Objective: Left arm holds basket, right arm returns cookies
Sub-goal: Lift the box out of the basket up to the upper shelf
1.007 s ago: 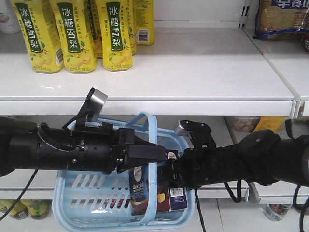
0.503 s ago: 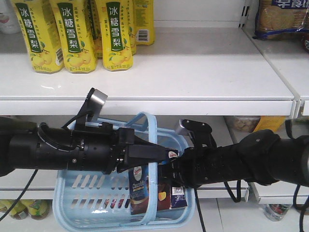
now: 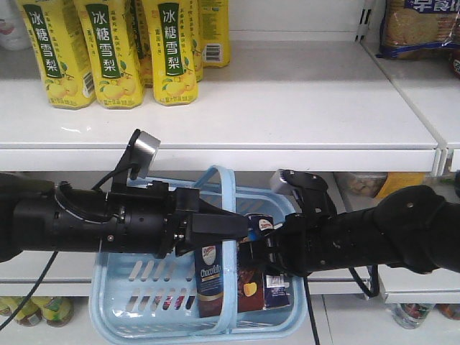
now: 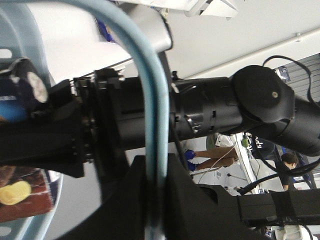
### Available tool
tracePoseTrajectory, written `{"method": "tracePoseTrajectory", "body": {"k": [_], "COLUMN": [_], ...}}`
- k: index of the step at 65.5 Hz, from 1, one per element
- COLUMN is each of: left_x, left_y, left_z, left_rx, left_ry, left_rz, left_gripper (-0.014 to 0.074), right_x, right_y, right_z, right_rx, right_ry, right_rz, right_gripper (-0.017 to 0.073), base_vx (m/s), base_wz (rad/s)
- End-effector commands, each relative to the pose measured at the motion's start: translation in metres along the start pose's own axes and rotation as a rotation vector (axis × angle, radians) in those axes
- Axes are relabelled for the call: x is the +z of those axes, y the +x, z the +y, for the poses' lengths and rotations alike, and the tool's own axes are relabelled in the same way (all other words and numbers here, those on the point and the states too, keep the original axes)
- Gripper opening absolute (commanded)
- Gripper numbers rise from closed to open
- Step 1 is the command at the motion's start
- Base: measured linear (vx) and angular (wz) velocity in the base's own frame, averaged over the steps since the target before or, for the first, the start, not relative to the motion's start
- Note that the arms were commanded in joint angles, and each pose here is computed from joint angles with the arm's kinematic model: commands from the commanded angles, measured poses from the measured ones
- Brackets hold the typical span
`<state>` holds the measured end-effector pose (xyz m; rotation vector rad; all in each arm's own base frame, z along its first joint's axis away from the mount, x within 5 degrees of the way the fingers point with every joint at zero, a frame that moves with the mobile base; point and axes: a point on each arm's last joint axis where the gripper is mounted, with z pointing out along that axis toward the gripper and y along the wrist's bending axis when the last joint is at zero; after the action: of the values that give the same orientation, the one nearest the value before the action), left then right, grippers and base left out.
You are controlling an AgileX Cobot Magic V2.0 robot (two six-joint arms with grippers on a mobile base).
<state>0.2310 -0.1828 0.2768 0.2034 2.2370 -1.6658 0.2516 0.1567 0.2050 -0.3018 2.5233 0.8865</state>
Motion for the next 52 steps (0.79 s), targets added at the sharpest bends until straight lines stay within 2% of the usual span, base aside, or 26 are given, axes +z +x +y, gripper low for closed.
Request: {"method": "tracePoseTrajectory", "body": {"k": [1, 18, 52], "left_x": [-0.007, -0.007, -0.007], "left_y": [-0.01, -0.01, -0.01], "left_z": [-0.029, -0.029, -0.029], "left_rx": [0.002, 0.002, 0.002], "left_ry": [0.131, 0.131, 0.131], "left_rz": [-0.078, -0.078, -0.078], "left_gripper": [-0.0003, -0.0003, -0.0003], "right_x": [-0.031, -0.066, -0.148], "right_y": [-0.02, -0.016, -0.002], "right_z": [0.009, 0.014, 0.031], "right_rx": [0.019, -0.032, -0.092], "right_ry": [-0.019, -0.026, 0.017], "right_rz": [-0.113, -0.11, -0.262], "right_gripper": [0.0095, 0.0095, 0.0095], "base_vx": [0.0, 0.0, 0.0], "base_wz": [0.0, 0.0, 0.0]}}
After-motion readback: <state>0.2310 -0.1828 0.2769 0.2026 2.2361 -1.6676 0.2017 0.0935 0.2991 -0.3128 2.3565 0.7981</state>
